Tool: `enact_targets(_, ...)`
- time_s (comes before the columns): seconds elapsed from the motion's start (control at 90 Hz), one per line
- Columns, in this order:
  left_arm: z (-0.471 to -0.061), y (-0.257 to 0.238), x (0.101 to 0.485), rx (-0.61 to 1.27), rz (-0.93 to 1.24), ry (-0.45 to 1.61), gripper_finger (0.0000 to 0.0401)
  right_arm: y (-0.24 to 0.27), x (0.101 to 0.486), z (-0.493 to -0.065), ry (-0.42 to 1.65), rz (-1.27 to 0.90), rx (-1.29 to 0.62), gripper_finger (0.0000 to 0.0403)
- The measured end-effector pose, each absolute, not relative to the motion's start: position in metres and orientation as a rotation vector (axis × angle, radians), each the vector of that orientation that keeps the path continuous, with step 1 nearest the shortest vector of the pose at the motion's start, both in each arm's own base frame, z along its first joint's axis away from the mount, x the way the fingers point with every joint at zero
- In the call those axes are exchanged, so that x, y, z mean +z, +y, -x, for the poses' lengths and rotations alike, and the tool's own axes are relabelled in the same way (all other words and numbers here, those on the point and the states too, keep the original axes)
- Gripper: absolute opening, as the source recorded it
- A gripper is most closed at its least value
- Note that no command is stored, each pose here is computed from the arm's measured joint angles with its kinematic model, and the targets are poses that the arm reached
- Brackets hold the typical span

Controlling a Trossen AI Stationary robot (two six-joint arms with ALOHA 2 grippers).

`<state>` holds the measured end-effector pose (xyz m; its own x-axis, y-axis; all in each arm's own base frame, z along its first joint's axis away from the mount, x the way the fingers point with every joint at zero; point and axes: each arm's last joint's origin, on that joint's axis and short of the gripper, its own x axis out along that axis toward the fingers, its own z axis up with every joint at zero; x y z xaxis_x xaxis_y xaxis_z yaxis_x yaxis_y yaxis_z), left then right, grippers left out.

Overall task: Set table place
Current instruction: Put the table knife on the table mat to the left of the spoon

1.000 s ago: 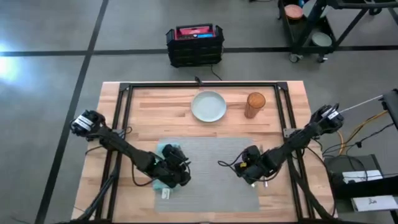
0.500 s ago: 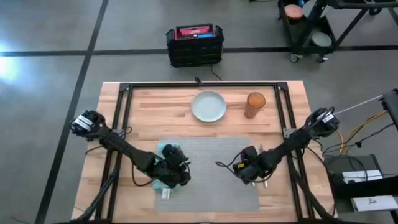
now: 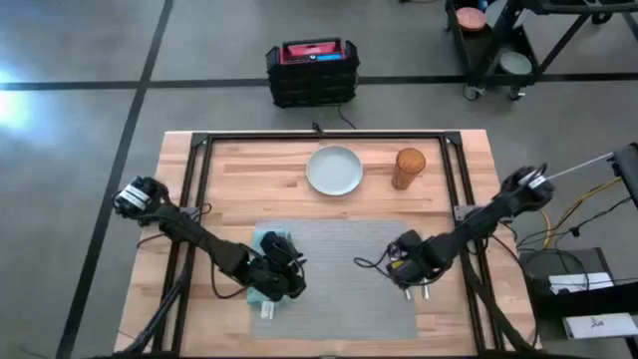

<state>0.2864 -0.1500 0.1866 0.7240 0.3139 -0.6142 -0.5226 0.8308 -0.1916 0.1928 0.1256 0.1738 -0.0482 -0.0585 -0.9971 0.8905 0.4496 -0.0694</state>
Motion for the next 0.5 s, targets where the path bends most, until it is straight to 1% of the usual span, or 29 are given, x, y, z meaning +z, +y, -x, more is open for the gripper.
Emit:
enact_targets(0.078, -0.287, -0.150, 0.187, 0.472, 0.366, 0.602, 0.0073, 0.128, 0.175, -0.185, 1.423, -0.771, -0.963, 0.0103)
enact_targets(0.211, -0.287, -0.150, 0.187, 0.472, 0.367, 0.601, 0.0073, 0.127, 0.168, -0.179, 1.397, -0.755, -1.035, 0.0103)
enact_targets(0.356, -0.287, -0.150, 0.187, 0.472, 0.367, 0.600, 0.0073, 0.121, 0.160, -0.176, 1.334, -0.703, -1.081, 0.0123)
enact_targets(0.5, -0.287, -0.150, 0.187, 0.472, 0.367, 0.600, 0.0073, 0.117, 0.159, -0.178, 1.261, -0.697, -1.109, 0.0146)
